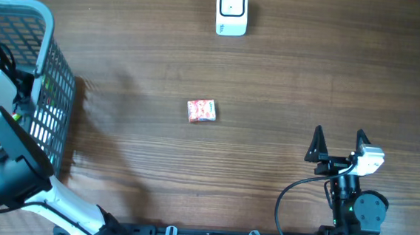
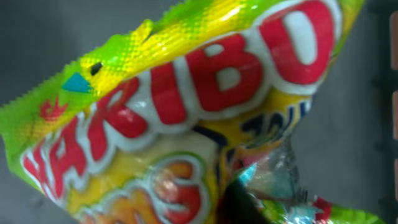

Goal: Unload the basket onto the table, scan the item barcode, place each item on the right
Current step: 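Reach the left gripper into the basket and grasp the Haribo bag, then carry the Haribo bag with the left gripper and drop it on the table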

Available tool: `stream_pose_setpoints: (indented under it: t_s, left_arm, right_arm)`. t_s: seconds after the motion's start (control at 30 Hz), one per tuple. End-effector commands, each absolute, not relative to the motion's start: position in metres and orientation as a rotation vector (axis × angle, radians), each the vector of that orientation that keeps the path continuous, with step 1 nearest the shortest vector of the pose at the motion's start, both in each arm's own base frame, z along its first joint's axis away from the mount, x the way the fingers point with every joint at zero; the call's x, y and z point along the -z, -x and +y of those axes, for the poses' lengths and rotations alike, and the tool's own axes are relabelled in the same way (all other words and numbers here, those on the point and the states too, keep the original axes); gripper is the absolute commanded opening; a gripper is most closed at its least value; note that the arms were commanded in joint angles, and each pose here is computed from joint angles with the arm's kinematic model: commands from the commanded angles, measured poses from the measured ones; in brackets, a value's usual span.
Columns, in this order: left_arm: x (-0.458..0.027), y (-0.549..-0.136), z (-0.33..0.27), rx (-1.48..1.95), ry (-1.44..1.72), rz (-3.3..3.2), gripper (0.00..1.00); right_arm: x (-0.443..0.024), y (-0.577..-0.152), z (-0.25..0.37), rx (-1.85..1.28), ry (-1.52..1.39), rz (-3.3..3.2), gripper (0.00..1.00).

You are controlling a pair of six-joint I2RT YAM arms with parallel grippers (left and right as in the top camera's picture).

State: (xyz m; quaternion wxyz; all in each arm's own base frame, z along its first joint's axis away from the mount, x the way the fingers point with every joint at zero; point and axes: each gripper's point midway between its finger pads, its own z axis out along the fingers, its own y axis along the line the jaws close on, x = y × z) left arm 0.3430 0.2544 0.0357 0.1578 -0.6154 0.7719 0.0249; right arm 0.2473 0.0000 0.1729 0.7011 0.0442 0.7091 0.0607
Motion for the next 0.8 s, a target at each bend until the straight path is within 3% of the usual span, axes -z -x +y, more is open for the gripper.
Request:
stream_pose_setpoints:
  t_s: [0.0,0.2,0.33,0.43,0.5,0.6,0.77]
  left_arm:
    - [-0.069,-0.345,0.251,-0.020,1.755,2.208,0.08]
    - [-0.265,-0.334,0.277,-0.064,1.558,1.866,0.09]
    - [-0.339,-0.304,0.252,-0.044,1.450,1.723,0.09]
    - [-0.391,-0.292,0.206,0.137,1.285,1.672,0.08]
    - [-0.426,-0.295,0.134,0.456,1.035,1.722,0.09]
    - [-0.430,-0.294,0.058,0.677,0.789,1.869,0.06]
    - [-0.368,-0.304,-0.056,0.731,0.437,2.237,0.04]
  right_arm:
    - [-0.175,-0.247,0.002,-0.136,-0.080,1.572,1.00]
    - [-0.175,-0.247,0.002,-0.135,-0.080,1.572,1.00]
    - [-0.175,-0.247,0.002,-0.136,-0.080,1.572,0.99]
    - [-0.175,-0.247,0.002,-0.136,-0.080,1.572,1.00]
    - [-0.175,-0.247,0.002,-0.135,-0.080,1.572,1.00]
    - [-0.175,-0.247,0.002,-0.136,-0.080,1.572,1.00]
    - [-0.175,-0.247,0.002,-0.136,-0.080,1.572,1.00]
